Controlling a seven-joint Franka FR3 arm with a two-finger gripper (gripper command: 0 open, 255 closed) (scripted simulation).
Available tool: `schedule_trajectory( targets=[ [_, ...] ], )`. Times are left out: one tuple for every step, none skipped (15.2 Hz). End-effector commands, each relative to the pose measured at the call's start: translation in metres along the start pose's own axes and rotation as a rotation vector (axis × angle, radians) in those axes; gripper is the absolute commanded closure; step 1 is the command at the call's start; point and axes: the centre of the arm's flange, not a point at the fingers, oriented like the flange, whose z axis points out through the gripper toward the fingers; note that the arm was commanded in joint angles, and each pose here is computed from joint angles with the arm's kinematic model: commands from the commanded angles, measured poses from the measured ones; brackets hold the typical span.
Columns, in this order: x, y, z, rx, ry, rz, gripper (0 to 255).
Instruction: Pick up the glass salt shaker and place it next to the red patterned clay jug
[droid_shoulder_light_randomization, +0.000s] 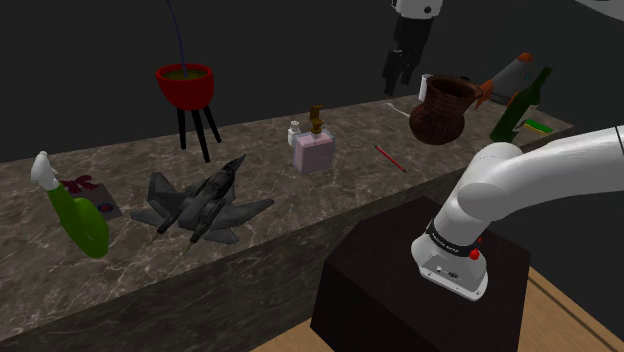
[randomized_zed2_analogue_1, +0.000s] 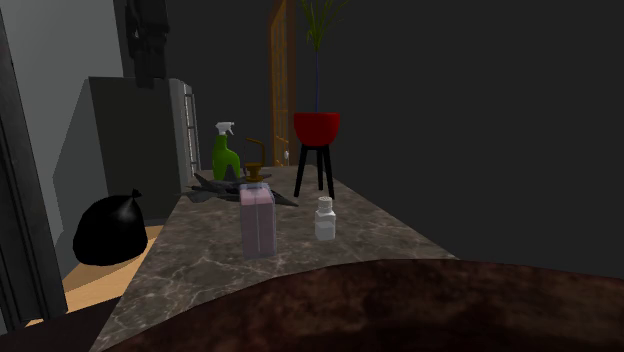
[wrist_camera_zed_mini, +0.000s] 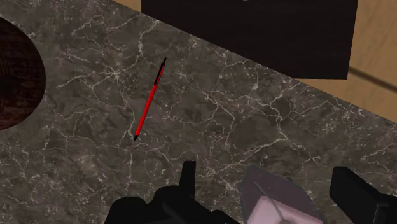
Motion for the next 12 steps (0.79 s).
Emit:
schedule_trajectory(
  targets=[
    [0.0, 0.0, 0.0, 0.0, 0.0, 0.0, 0],
    [0.011, -0.002, 0.007, 0.002, 0.001, 0.004, 0],
    [0.022, -0.003, 0.013, 0.004, 0.002, 0.008, 0],
    [0.033, -0.005, 0.02, 0.007, 0.003, 0.011, 0],
    [0.044, -0.006, 0.027, 0.009, 0.003, 0.015, 0],
    [0.055, -0.008, 0.034, 0.011, 0.004, 0.019, 0],
    [0.066, -0.009, 0.04, 0.013, 0.005, 0.023, 0],
    [0.078, -0.011, 0.047, 0.016, 0.006, 0.027, 0],
    [0.089, -0.012, 0.054, 0.018, 0.007, 0.031, 0],
    [0.1, -0.014, 0.06, 0.02, 0.008, 0.034, 0],
    [0.111, -0.015, 0.067, 0.022, 0.008, 0.038, 0],
    [0.122, -0.017, 0.073, 0.024, 0.009, 0.042, 0]
  ],
)
